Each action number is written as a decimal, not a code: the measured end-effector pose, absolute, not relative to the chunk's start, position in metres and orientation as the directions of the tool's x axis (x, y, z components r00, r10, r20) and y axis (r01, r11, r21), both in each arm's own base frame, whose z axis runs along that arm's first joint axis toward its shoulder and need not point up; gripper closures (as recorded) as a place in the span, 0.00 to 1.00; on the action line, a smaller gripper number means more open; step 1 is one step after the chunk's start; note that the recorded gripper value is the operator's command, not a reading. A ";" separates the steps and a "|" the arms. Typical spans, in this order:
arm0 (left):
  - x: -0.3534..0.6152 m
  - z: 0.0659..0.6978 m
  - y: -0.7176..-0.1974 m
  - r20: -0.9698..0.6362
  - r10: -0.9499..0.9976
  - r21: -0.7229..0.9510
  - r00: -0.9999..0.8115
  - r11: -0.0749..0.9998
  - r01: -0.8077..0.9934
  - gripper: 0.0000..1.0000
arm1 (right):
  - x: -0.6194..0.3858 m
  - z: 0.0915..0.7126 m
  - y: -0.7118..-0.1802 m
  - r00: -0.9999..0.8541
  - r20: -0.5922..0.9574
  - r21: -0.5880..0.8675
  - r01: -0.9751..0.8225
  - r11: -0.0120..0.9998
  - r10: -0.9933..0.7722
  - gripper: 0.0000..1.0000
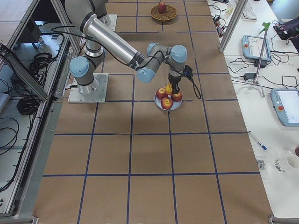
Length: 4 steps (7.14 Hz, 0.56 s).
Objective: Transfer apple from basket to plate
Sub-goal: 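Lower the apple onto the other apples on the white plate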
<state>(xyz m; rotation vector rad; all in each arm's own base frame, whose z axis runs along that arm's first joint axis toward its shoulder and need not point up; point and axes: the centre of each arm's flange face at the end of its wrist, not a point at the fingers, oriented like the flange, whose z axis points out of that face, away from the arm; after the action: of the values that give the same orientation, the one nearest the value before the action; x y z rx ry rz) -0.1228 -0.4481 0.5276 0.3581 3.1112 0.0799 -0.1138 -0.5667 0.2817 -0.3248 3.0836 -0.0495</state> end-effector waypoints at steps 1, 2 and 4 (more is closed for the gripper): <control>-0.123 0.527 -0.449 -0.003 0.227 0.053 -0.974 0.973 0.226 0.01 | -0.113 0.278 -0.565 -0.977 -0.041 -0.030 -0.207 0.978 -0.208 0.18; -0.122 0.527 -0.449 -0.003 0.227 0.053 -0.974 0.973 0.226 0.01 | -0.112 0.274 -0.563 -0.978 -0.046 -0.025 -0.205 0.978 -0.206 0.00; -0.122 0.528 -0.448 -0.003 0.227 0.052 -0.974 0.973 0.227 0.01 | -0.113 0.275 -0.563 -0.977 -0.044 -0.025 -0.207 0.978 -0.208 0.00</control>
<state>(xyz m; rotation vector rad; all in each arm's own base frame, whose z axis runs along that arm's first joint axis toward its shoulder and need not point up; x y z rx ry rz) -0.1221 -0.4483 0.5276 0.3577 3.1109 0.0801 -0.1127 -0.5628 0.2745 -0.3230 3.0778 -0.0307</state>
